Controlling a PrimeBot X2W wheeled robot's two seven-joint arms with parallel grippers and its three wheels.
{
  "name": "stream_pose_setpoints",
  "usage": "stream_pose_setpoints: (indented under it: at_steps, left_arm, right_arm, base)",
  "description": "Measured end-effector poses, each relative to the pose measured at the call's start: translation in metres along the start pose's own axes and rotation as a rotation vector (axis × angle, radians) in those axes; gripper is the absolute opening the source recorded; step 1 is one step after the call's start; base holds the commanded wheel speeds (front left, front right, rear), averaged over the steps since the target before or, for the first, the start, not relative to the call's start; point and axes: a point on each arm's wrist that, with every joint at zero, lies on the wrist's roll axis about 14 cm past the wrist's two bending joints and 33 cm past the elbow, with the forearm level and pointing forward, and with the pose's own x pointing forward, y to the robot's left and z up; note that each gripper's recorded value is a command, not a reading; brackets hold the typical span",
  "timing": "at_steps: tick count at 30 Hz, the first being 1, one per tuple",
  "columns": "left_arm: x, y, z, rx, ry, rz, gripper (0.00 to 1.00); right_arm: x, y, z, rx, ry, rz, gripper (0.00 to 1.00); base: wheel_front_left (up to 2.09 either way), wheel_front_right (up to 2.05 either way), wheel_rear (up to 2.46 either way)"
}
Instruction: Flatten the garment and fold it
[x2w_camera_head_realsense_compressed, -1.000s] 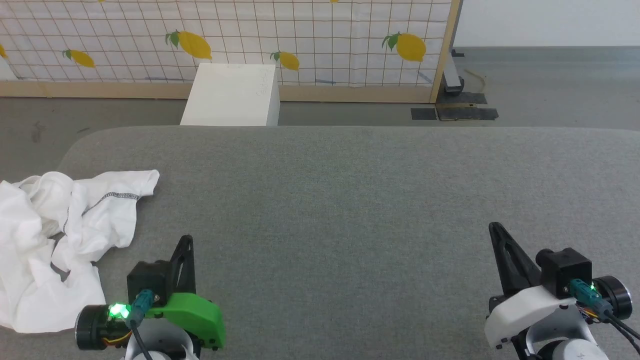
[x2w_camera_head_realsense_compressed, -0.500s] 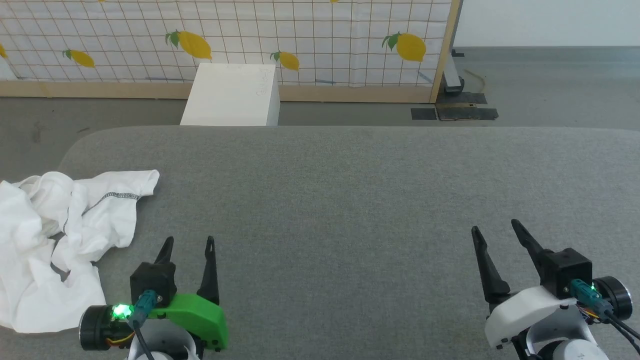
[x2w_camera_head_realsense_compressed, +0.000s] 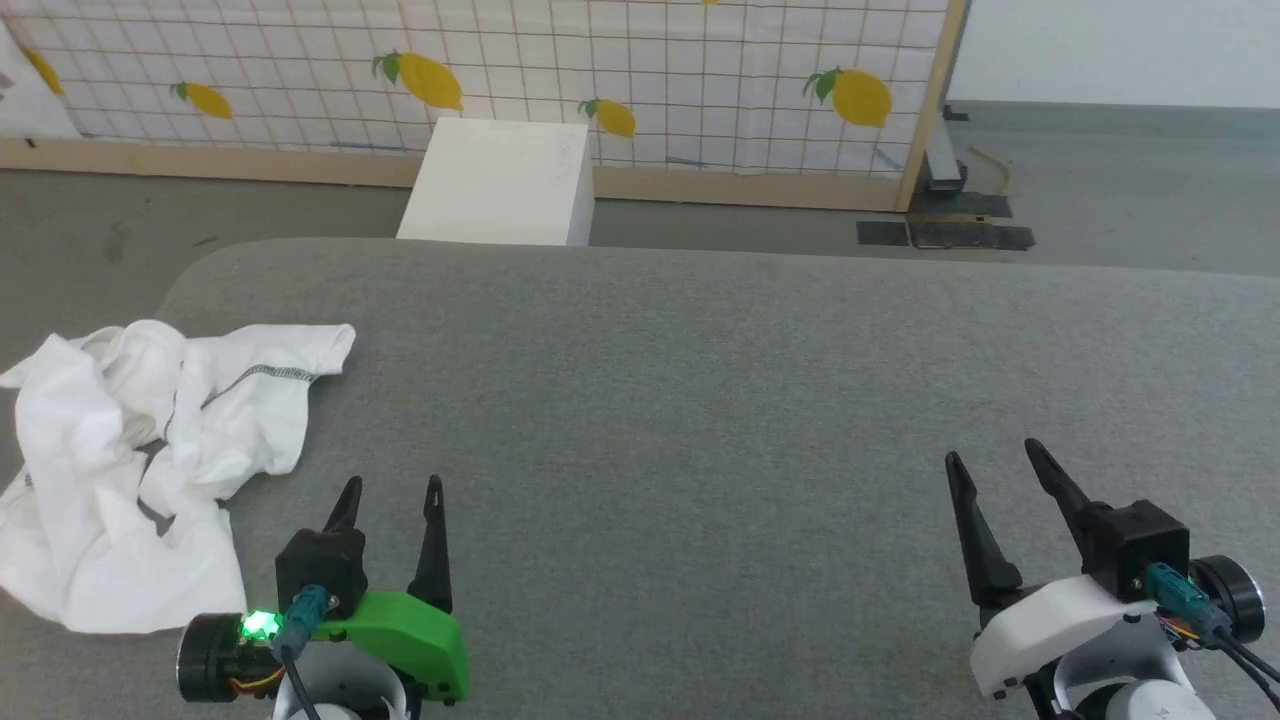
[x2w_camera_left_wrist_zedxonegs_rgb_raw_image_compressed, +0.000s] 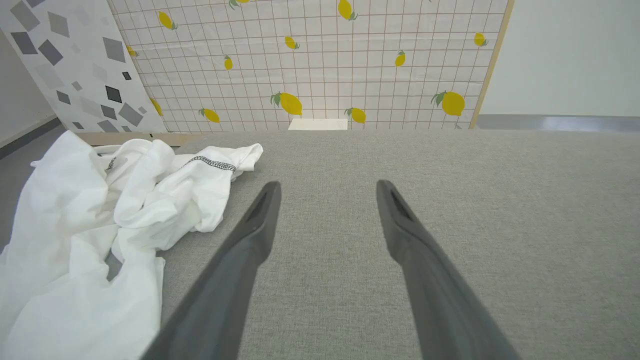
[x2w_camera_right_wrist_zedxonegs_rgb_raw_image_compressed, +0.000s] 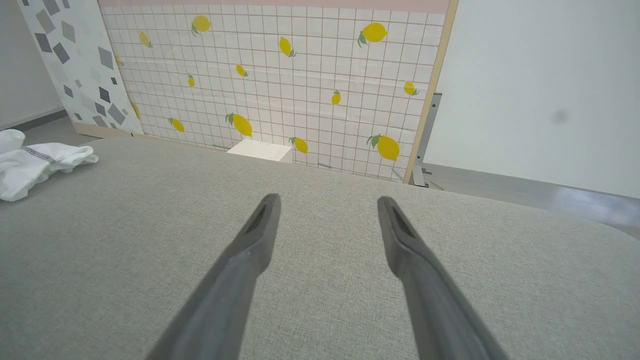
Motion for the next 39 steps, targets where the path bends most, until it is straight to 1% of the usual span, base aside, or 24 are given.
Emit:
stream_pose_setpoints:
  at_steps: [20, 39]
  left_arm:
    - [-0.029, 0.052, 0.0, -0.016, -0.025, 0.182, 1.0]
    - [-0.052, 0.083, -0.001, -0.039, -0.046, 0.311, 1.0]
  right_arm:
    - [0.028, 0.052, -0.001, 0.022, -0.016, 0.16, 1.0]
    - [0.044, 0.089, 0.001, 0.048, -0.04, 0.267, 1.0]
  base:
    - [-0.03, -0.03, -0.03]
    - [-0.07, -0.07, -0.07]
